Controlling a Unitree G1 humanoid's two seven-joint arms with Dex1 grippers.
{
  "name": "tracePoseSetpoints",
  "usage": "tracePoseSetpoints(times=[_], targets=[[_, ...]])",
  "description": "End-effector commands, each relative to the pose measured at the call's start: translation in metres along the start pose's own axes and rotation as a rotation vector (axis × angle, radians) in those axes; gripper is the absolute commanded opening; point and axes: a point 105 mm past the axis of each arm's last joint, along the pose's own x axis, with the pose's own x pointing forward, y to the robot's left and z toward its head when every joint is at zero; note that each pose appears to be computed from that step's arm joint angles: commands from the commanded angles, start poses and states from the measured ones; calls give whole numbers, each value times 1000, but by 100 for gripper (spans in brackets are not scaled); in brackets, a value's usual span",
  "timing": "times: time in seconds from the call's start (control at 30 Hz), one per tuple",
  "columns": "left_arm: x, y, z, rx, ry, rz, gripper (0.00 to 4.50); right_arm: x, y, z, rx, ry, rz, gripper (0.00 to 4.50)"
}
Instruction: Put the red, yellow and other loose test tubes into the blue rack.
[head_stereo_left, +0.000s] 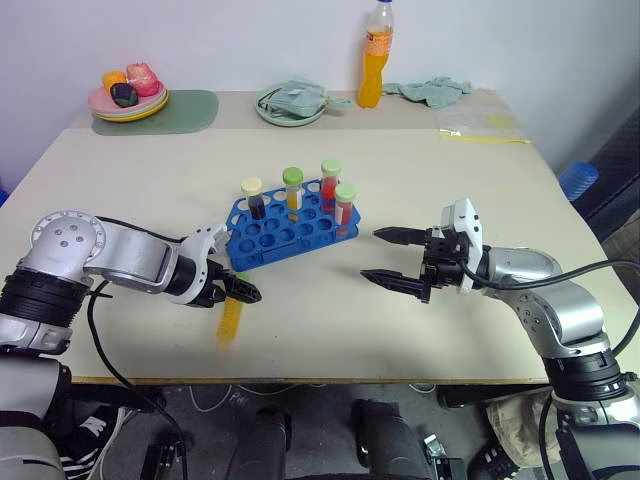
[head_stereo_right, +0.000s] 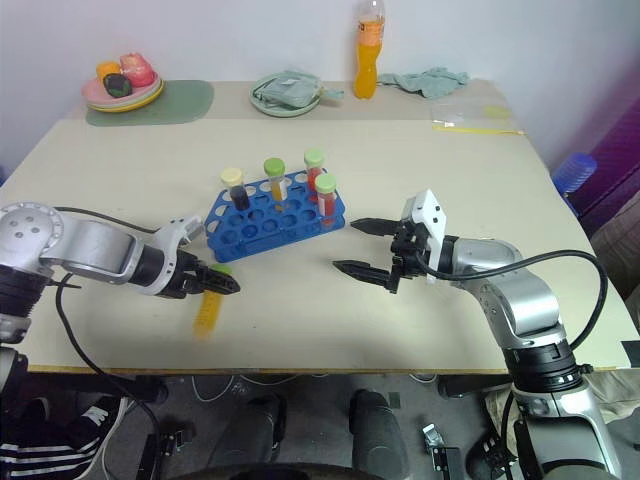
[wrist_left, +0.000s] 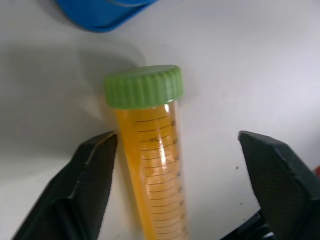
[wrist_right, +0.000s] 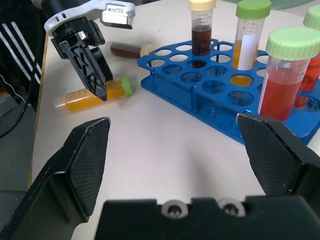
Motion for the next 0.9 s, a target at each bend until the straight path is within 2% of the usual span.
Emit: tracePoseSetpoints(times=[0.03,0.2,0.23,0.33,0.43,0.47,0.73,0.8,0.9], targets=[[-3,0,3,18,8,17,372,3,3,17,-49,-46,9,450],[4,-1,2,13,31,12,372,3,1,16,-45,-50,3,450],[5,-1,4,10,28,16,350,3,1,15,-46,-50,1,450],[7,-1,5,7,23,18,255,2,1,14,-46,-51,-3,450],[6,-1,6,4,23,18,103,2,2,15,-47,-51,-5,450],[6,0,6,1,22,20,74,2,2,15,-48,-50,-6,450],[-5,-7,-1,17,-15,-66,70,3,4,20,-50,-48,-12,450],[-13,-17,3,97,-75,-47,70,1,4,20,-45,-42,-6,450],[-21,-39,8,331,-219,-19,70,-9,5,19,-25,-17,16,450]])
